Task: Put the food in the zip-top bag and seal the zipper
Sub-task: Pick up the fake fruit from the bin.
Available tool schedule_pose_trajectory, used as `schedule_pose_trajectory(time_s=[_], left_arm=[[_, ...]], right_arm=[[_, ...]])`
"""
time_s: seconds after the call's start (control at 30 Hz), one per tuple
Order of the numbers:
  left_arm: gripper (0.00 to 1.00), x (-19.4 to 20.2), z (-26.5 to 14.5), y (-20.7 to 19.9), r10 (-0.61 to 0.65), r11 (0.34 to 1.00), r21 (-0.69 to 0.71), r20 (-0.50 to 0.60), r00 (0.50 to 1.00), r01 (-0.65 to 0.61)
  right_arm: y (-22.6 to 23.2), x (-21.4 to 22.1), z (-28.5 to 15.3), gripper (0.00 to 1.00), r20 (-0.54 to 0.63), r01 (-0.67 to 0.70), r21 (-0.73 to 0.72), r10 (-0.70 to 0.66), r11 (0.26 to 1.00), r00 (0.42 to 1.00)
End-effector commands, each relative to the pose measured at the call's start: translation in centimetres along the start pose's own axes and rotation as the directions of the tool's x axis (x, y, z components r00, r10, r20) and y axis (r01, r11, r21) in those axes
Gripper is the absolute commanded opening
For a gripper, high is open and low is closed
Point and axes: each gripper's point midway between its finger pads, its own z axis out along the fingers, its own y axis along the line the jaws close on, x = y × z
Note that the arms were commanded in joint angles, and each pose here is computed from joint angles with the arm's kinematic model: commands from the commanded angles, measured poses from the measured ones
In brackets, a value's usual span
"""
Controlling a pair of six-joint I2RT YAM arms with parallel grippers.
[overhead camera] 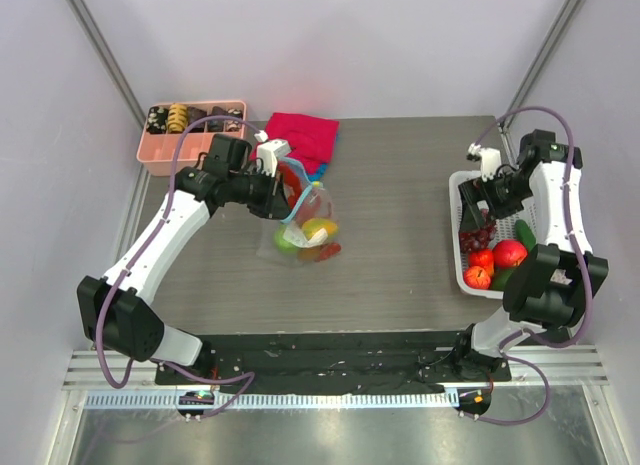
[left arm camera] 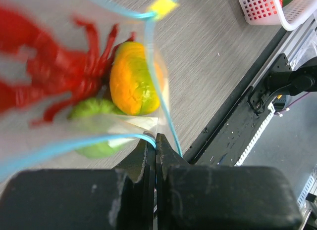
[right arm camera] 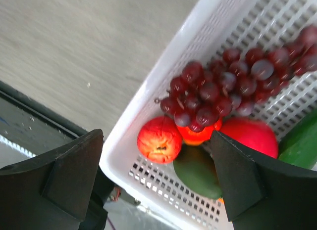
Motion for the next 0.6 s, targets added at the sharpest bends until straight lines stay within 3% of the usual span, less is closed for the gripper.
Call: schedule_pose_trajectory(time_s=[0.0,0.07,0.13,0.27,0.57], left_arm=[[0.00,-0.5,-0.7,-1.0,0.043,0.998,0.042,0.027,0.999,-0.044],[0.00,-0.4,-0.7,-1.0,0.044,0.998,0.042,0.022,0.999,-0.045],[0.00,-0.4,-0.7,-0.9,0.049,0.998,0.042,0.020,0.999,-0.050],[0.00,-0.4,-0.8,-1.0,0.055,0.998,0.042,0.021,0.998,-0.056],[0.00,-0.4,-0.7,-1.0,0.057,0.997,0.045,0.020,0.998,-0.058]], right_arm=[[-0.9,3.3,0.1,0.94,-0.146,-0.003,0.058,0.012,0.998,0.989],[-1.0,3.9,0.5,0.94,-0.161,-0.039,0.049,0.047,0.998,0.986],[-1.0,4.9,0.6,0.86,-0.195,-0.070,0.026,0.074,0.997,0.978],[0.3,7.8,0.8,0.81,-0.263,-0.099,0.003,0.096,0.995,0.960],[1.9,10.8,2.9,0.69,-0.253,-0.174,0.039,0.178,0.984,0.951]])
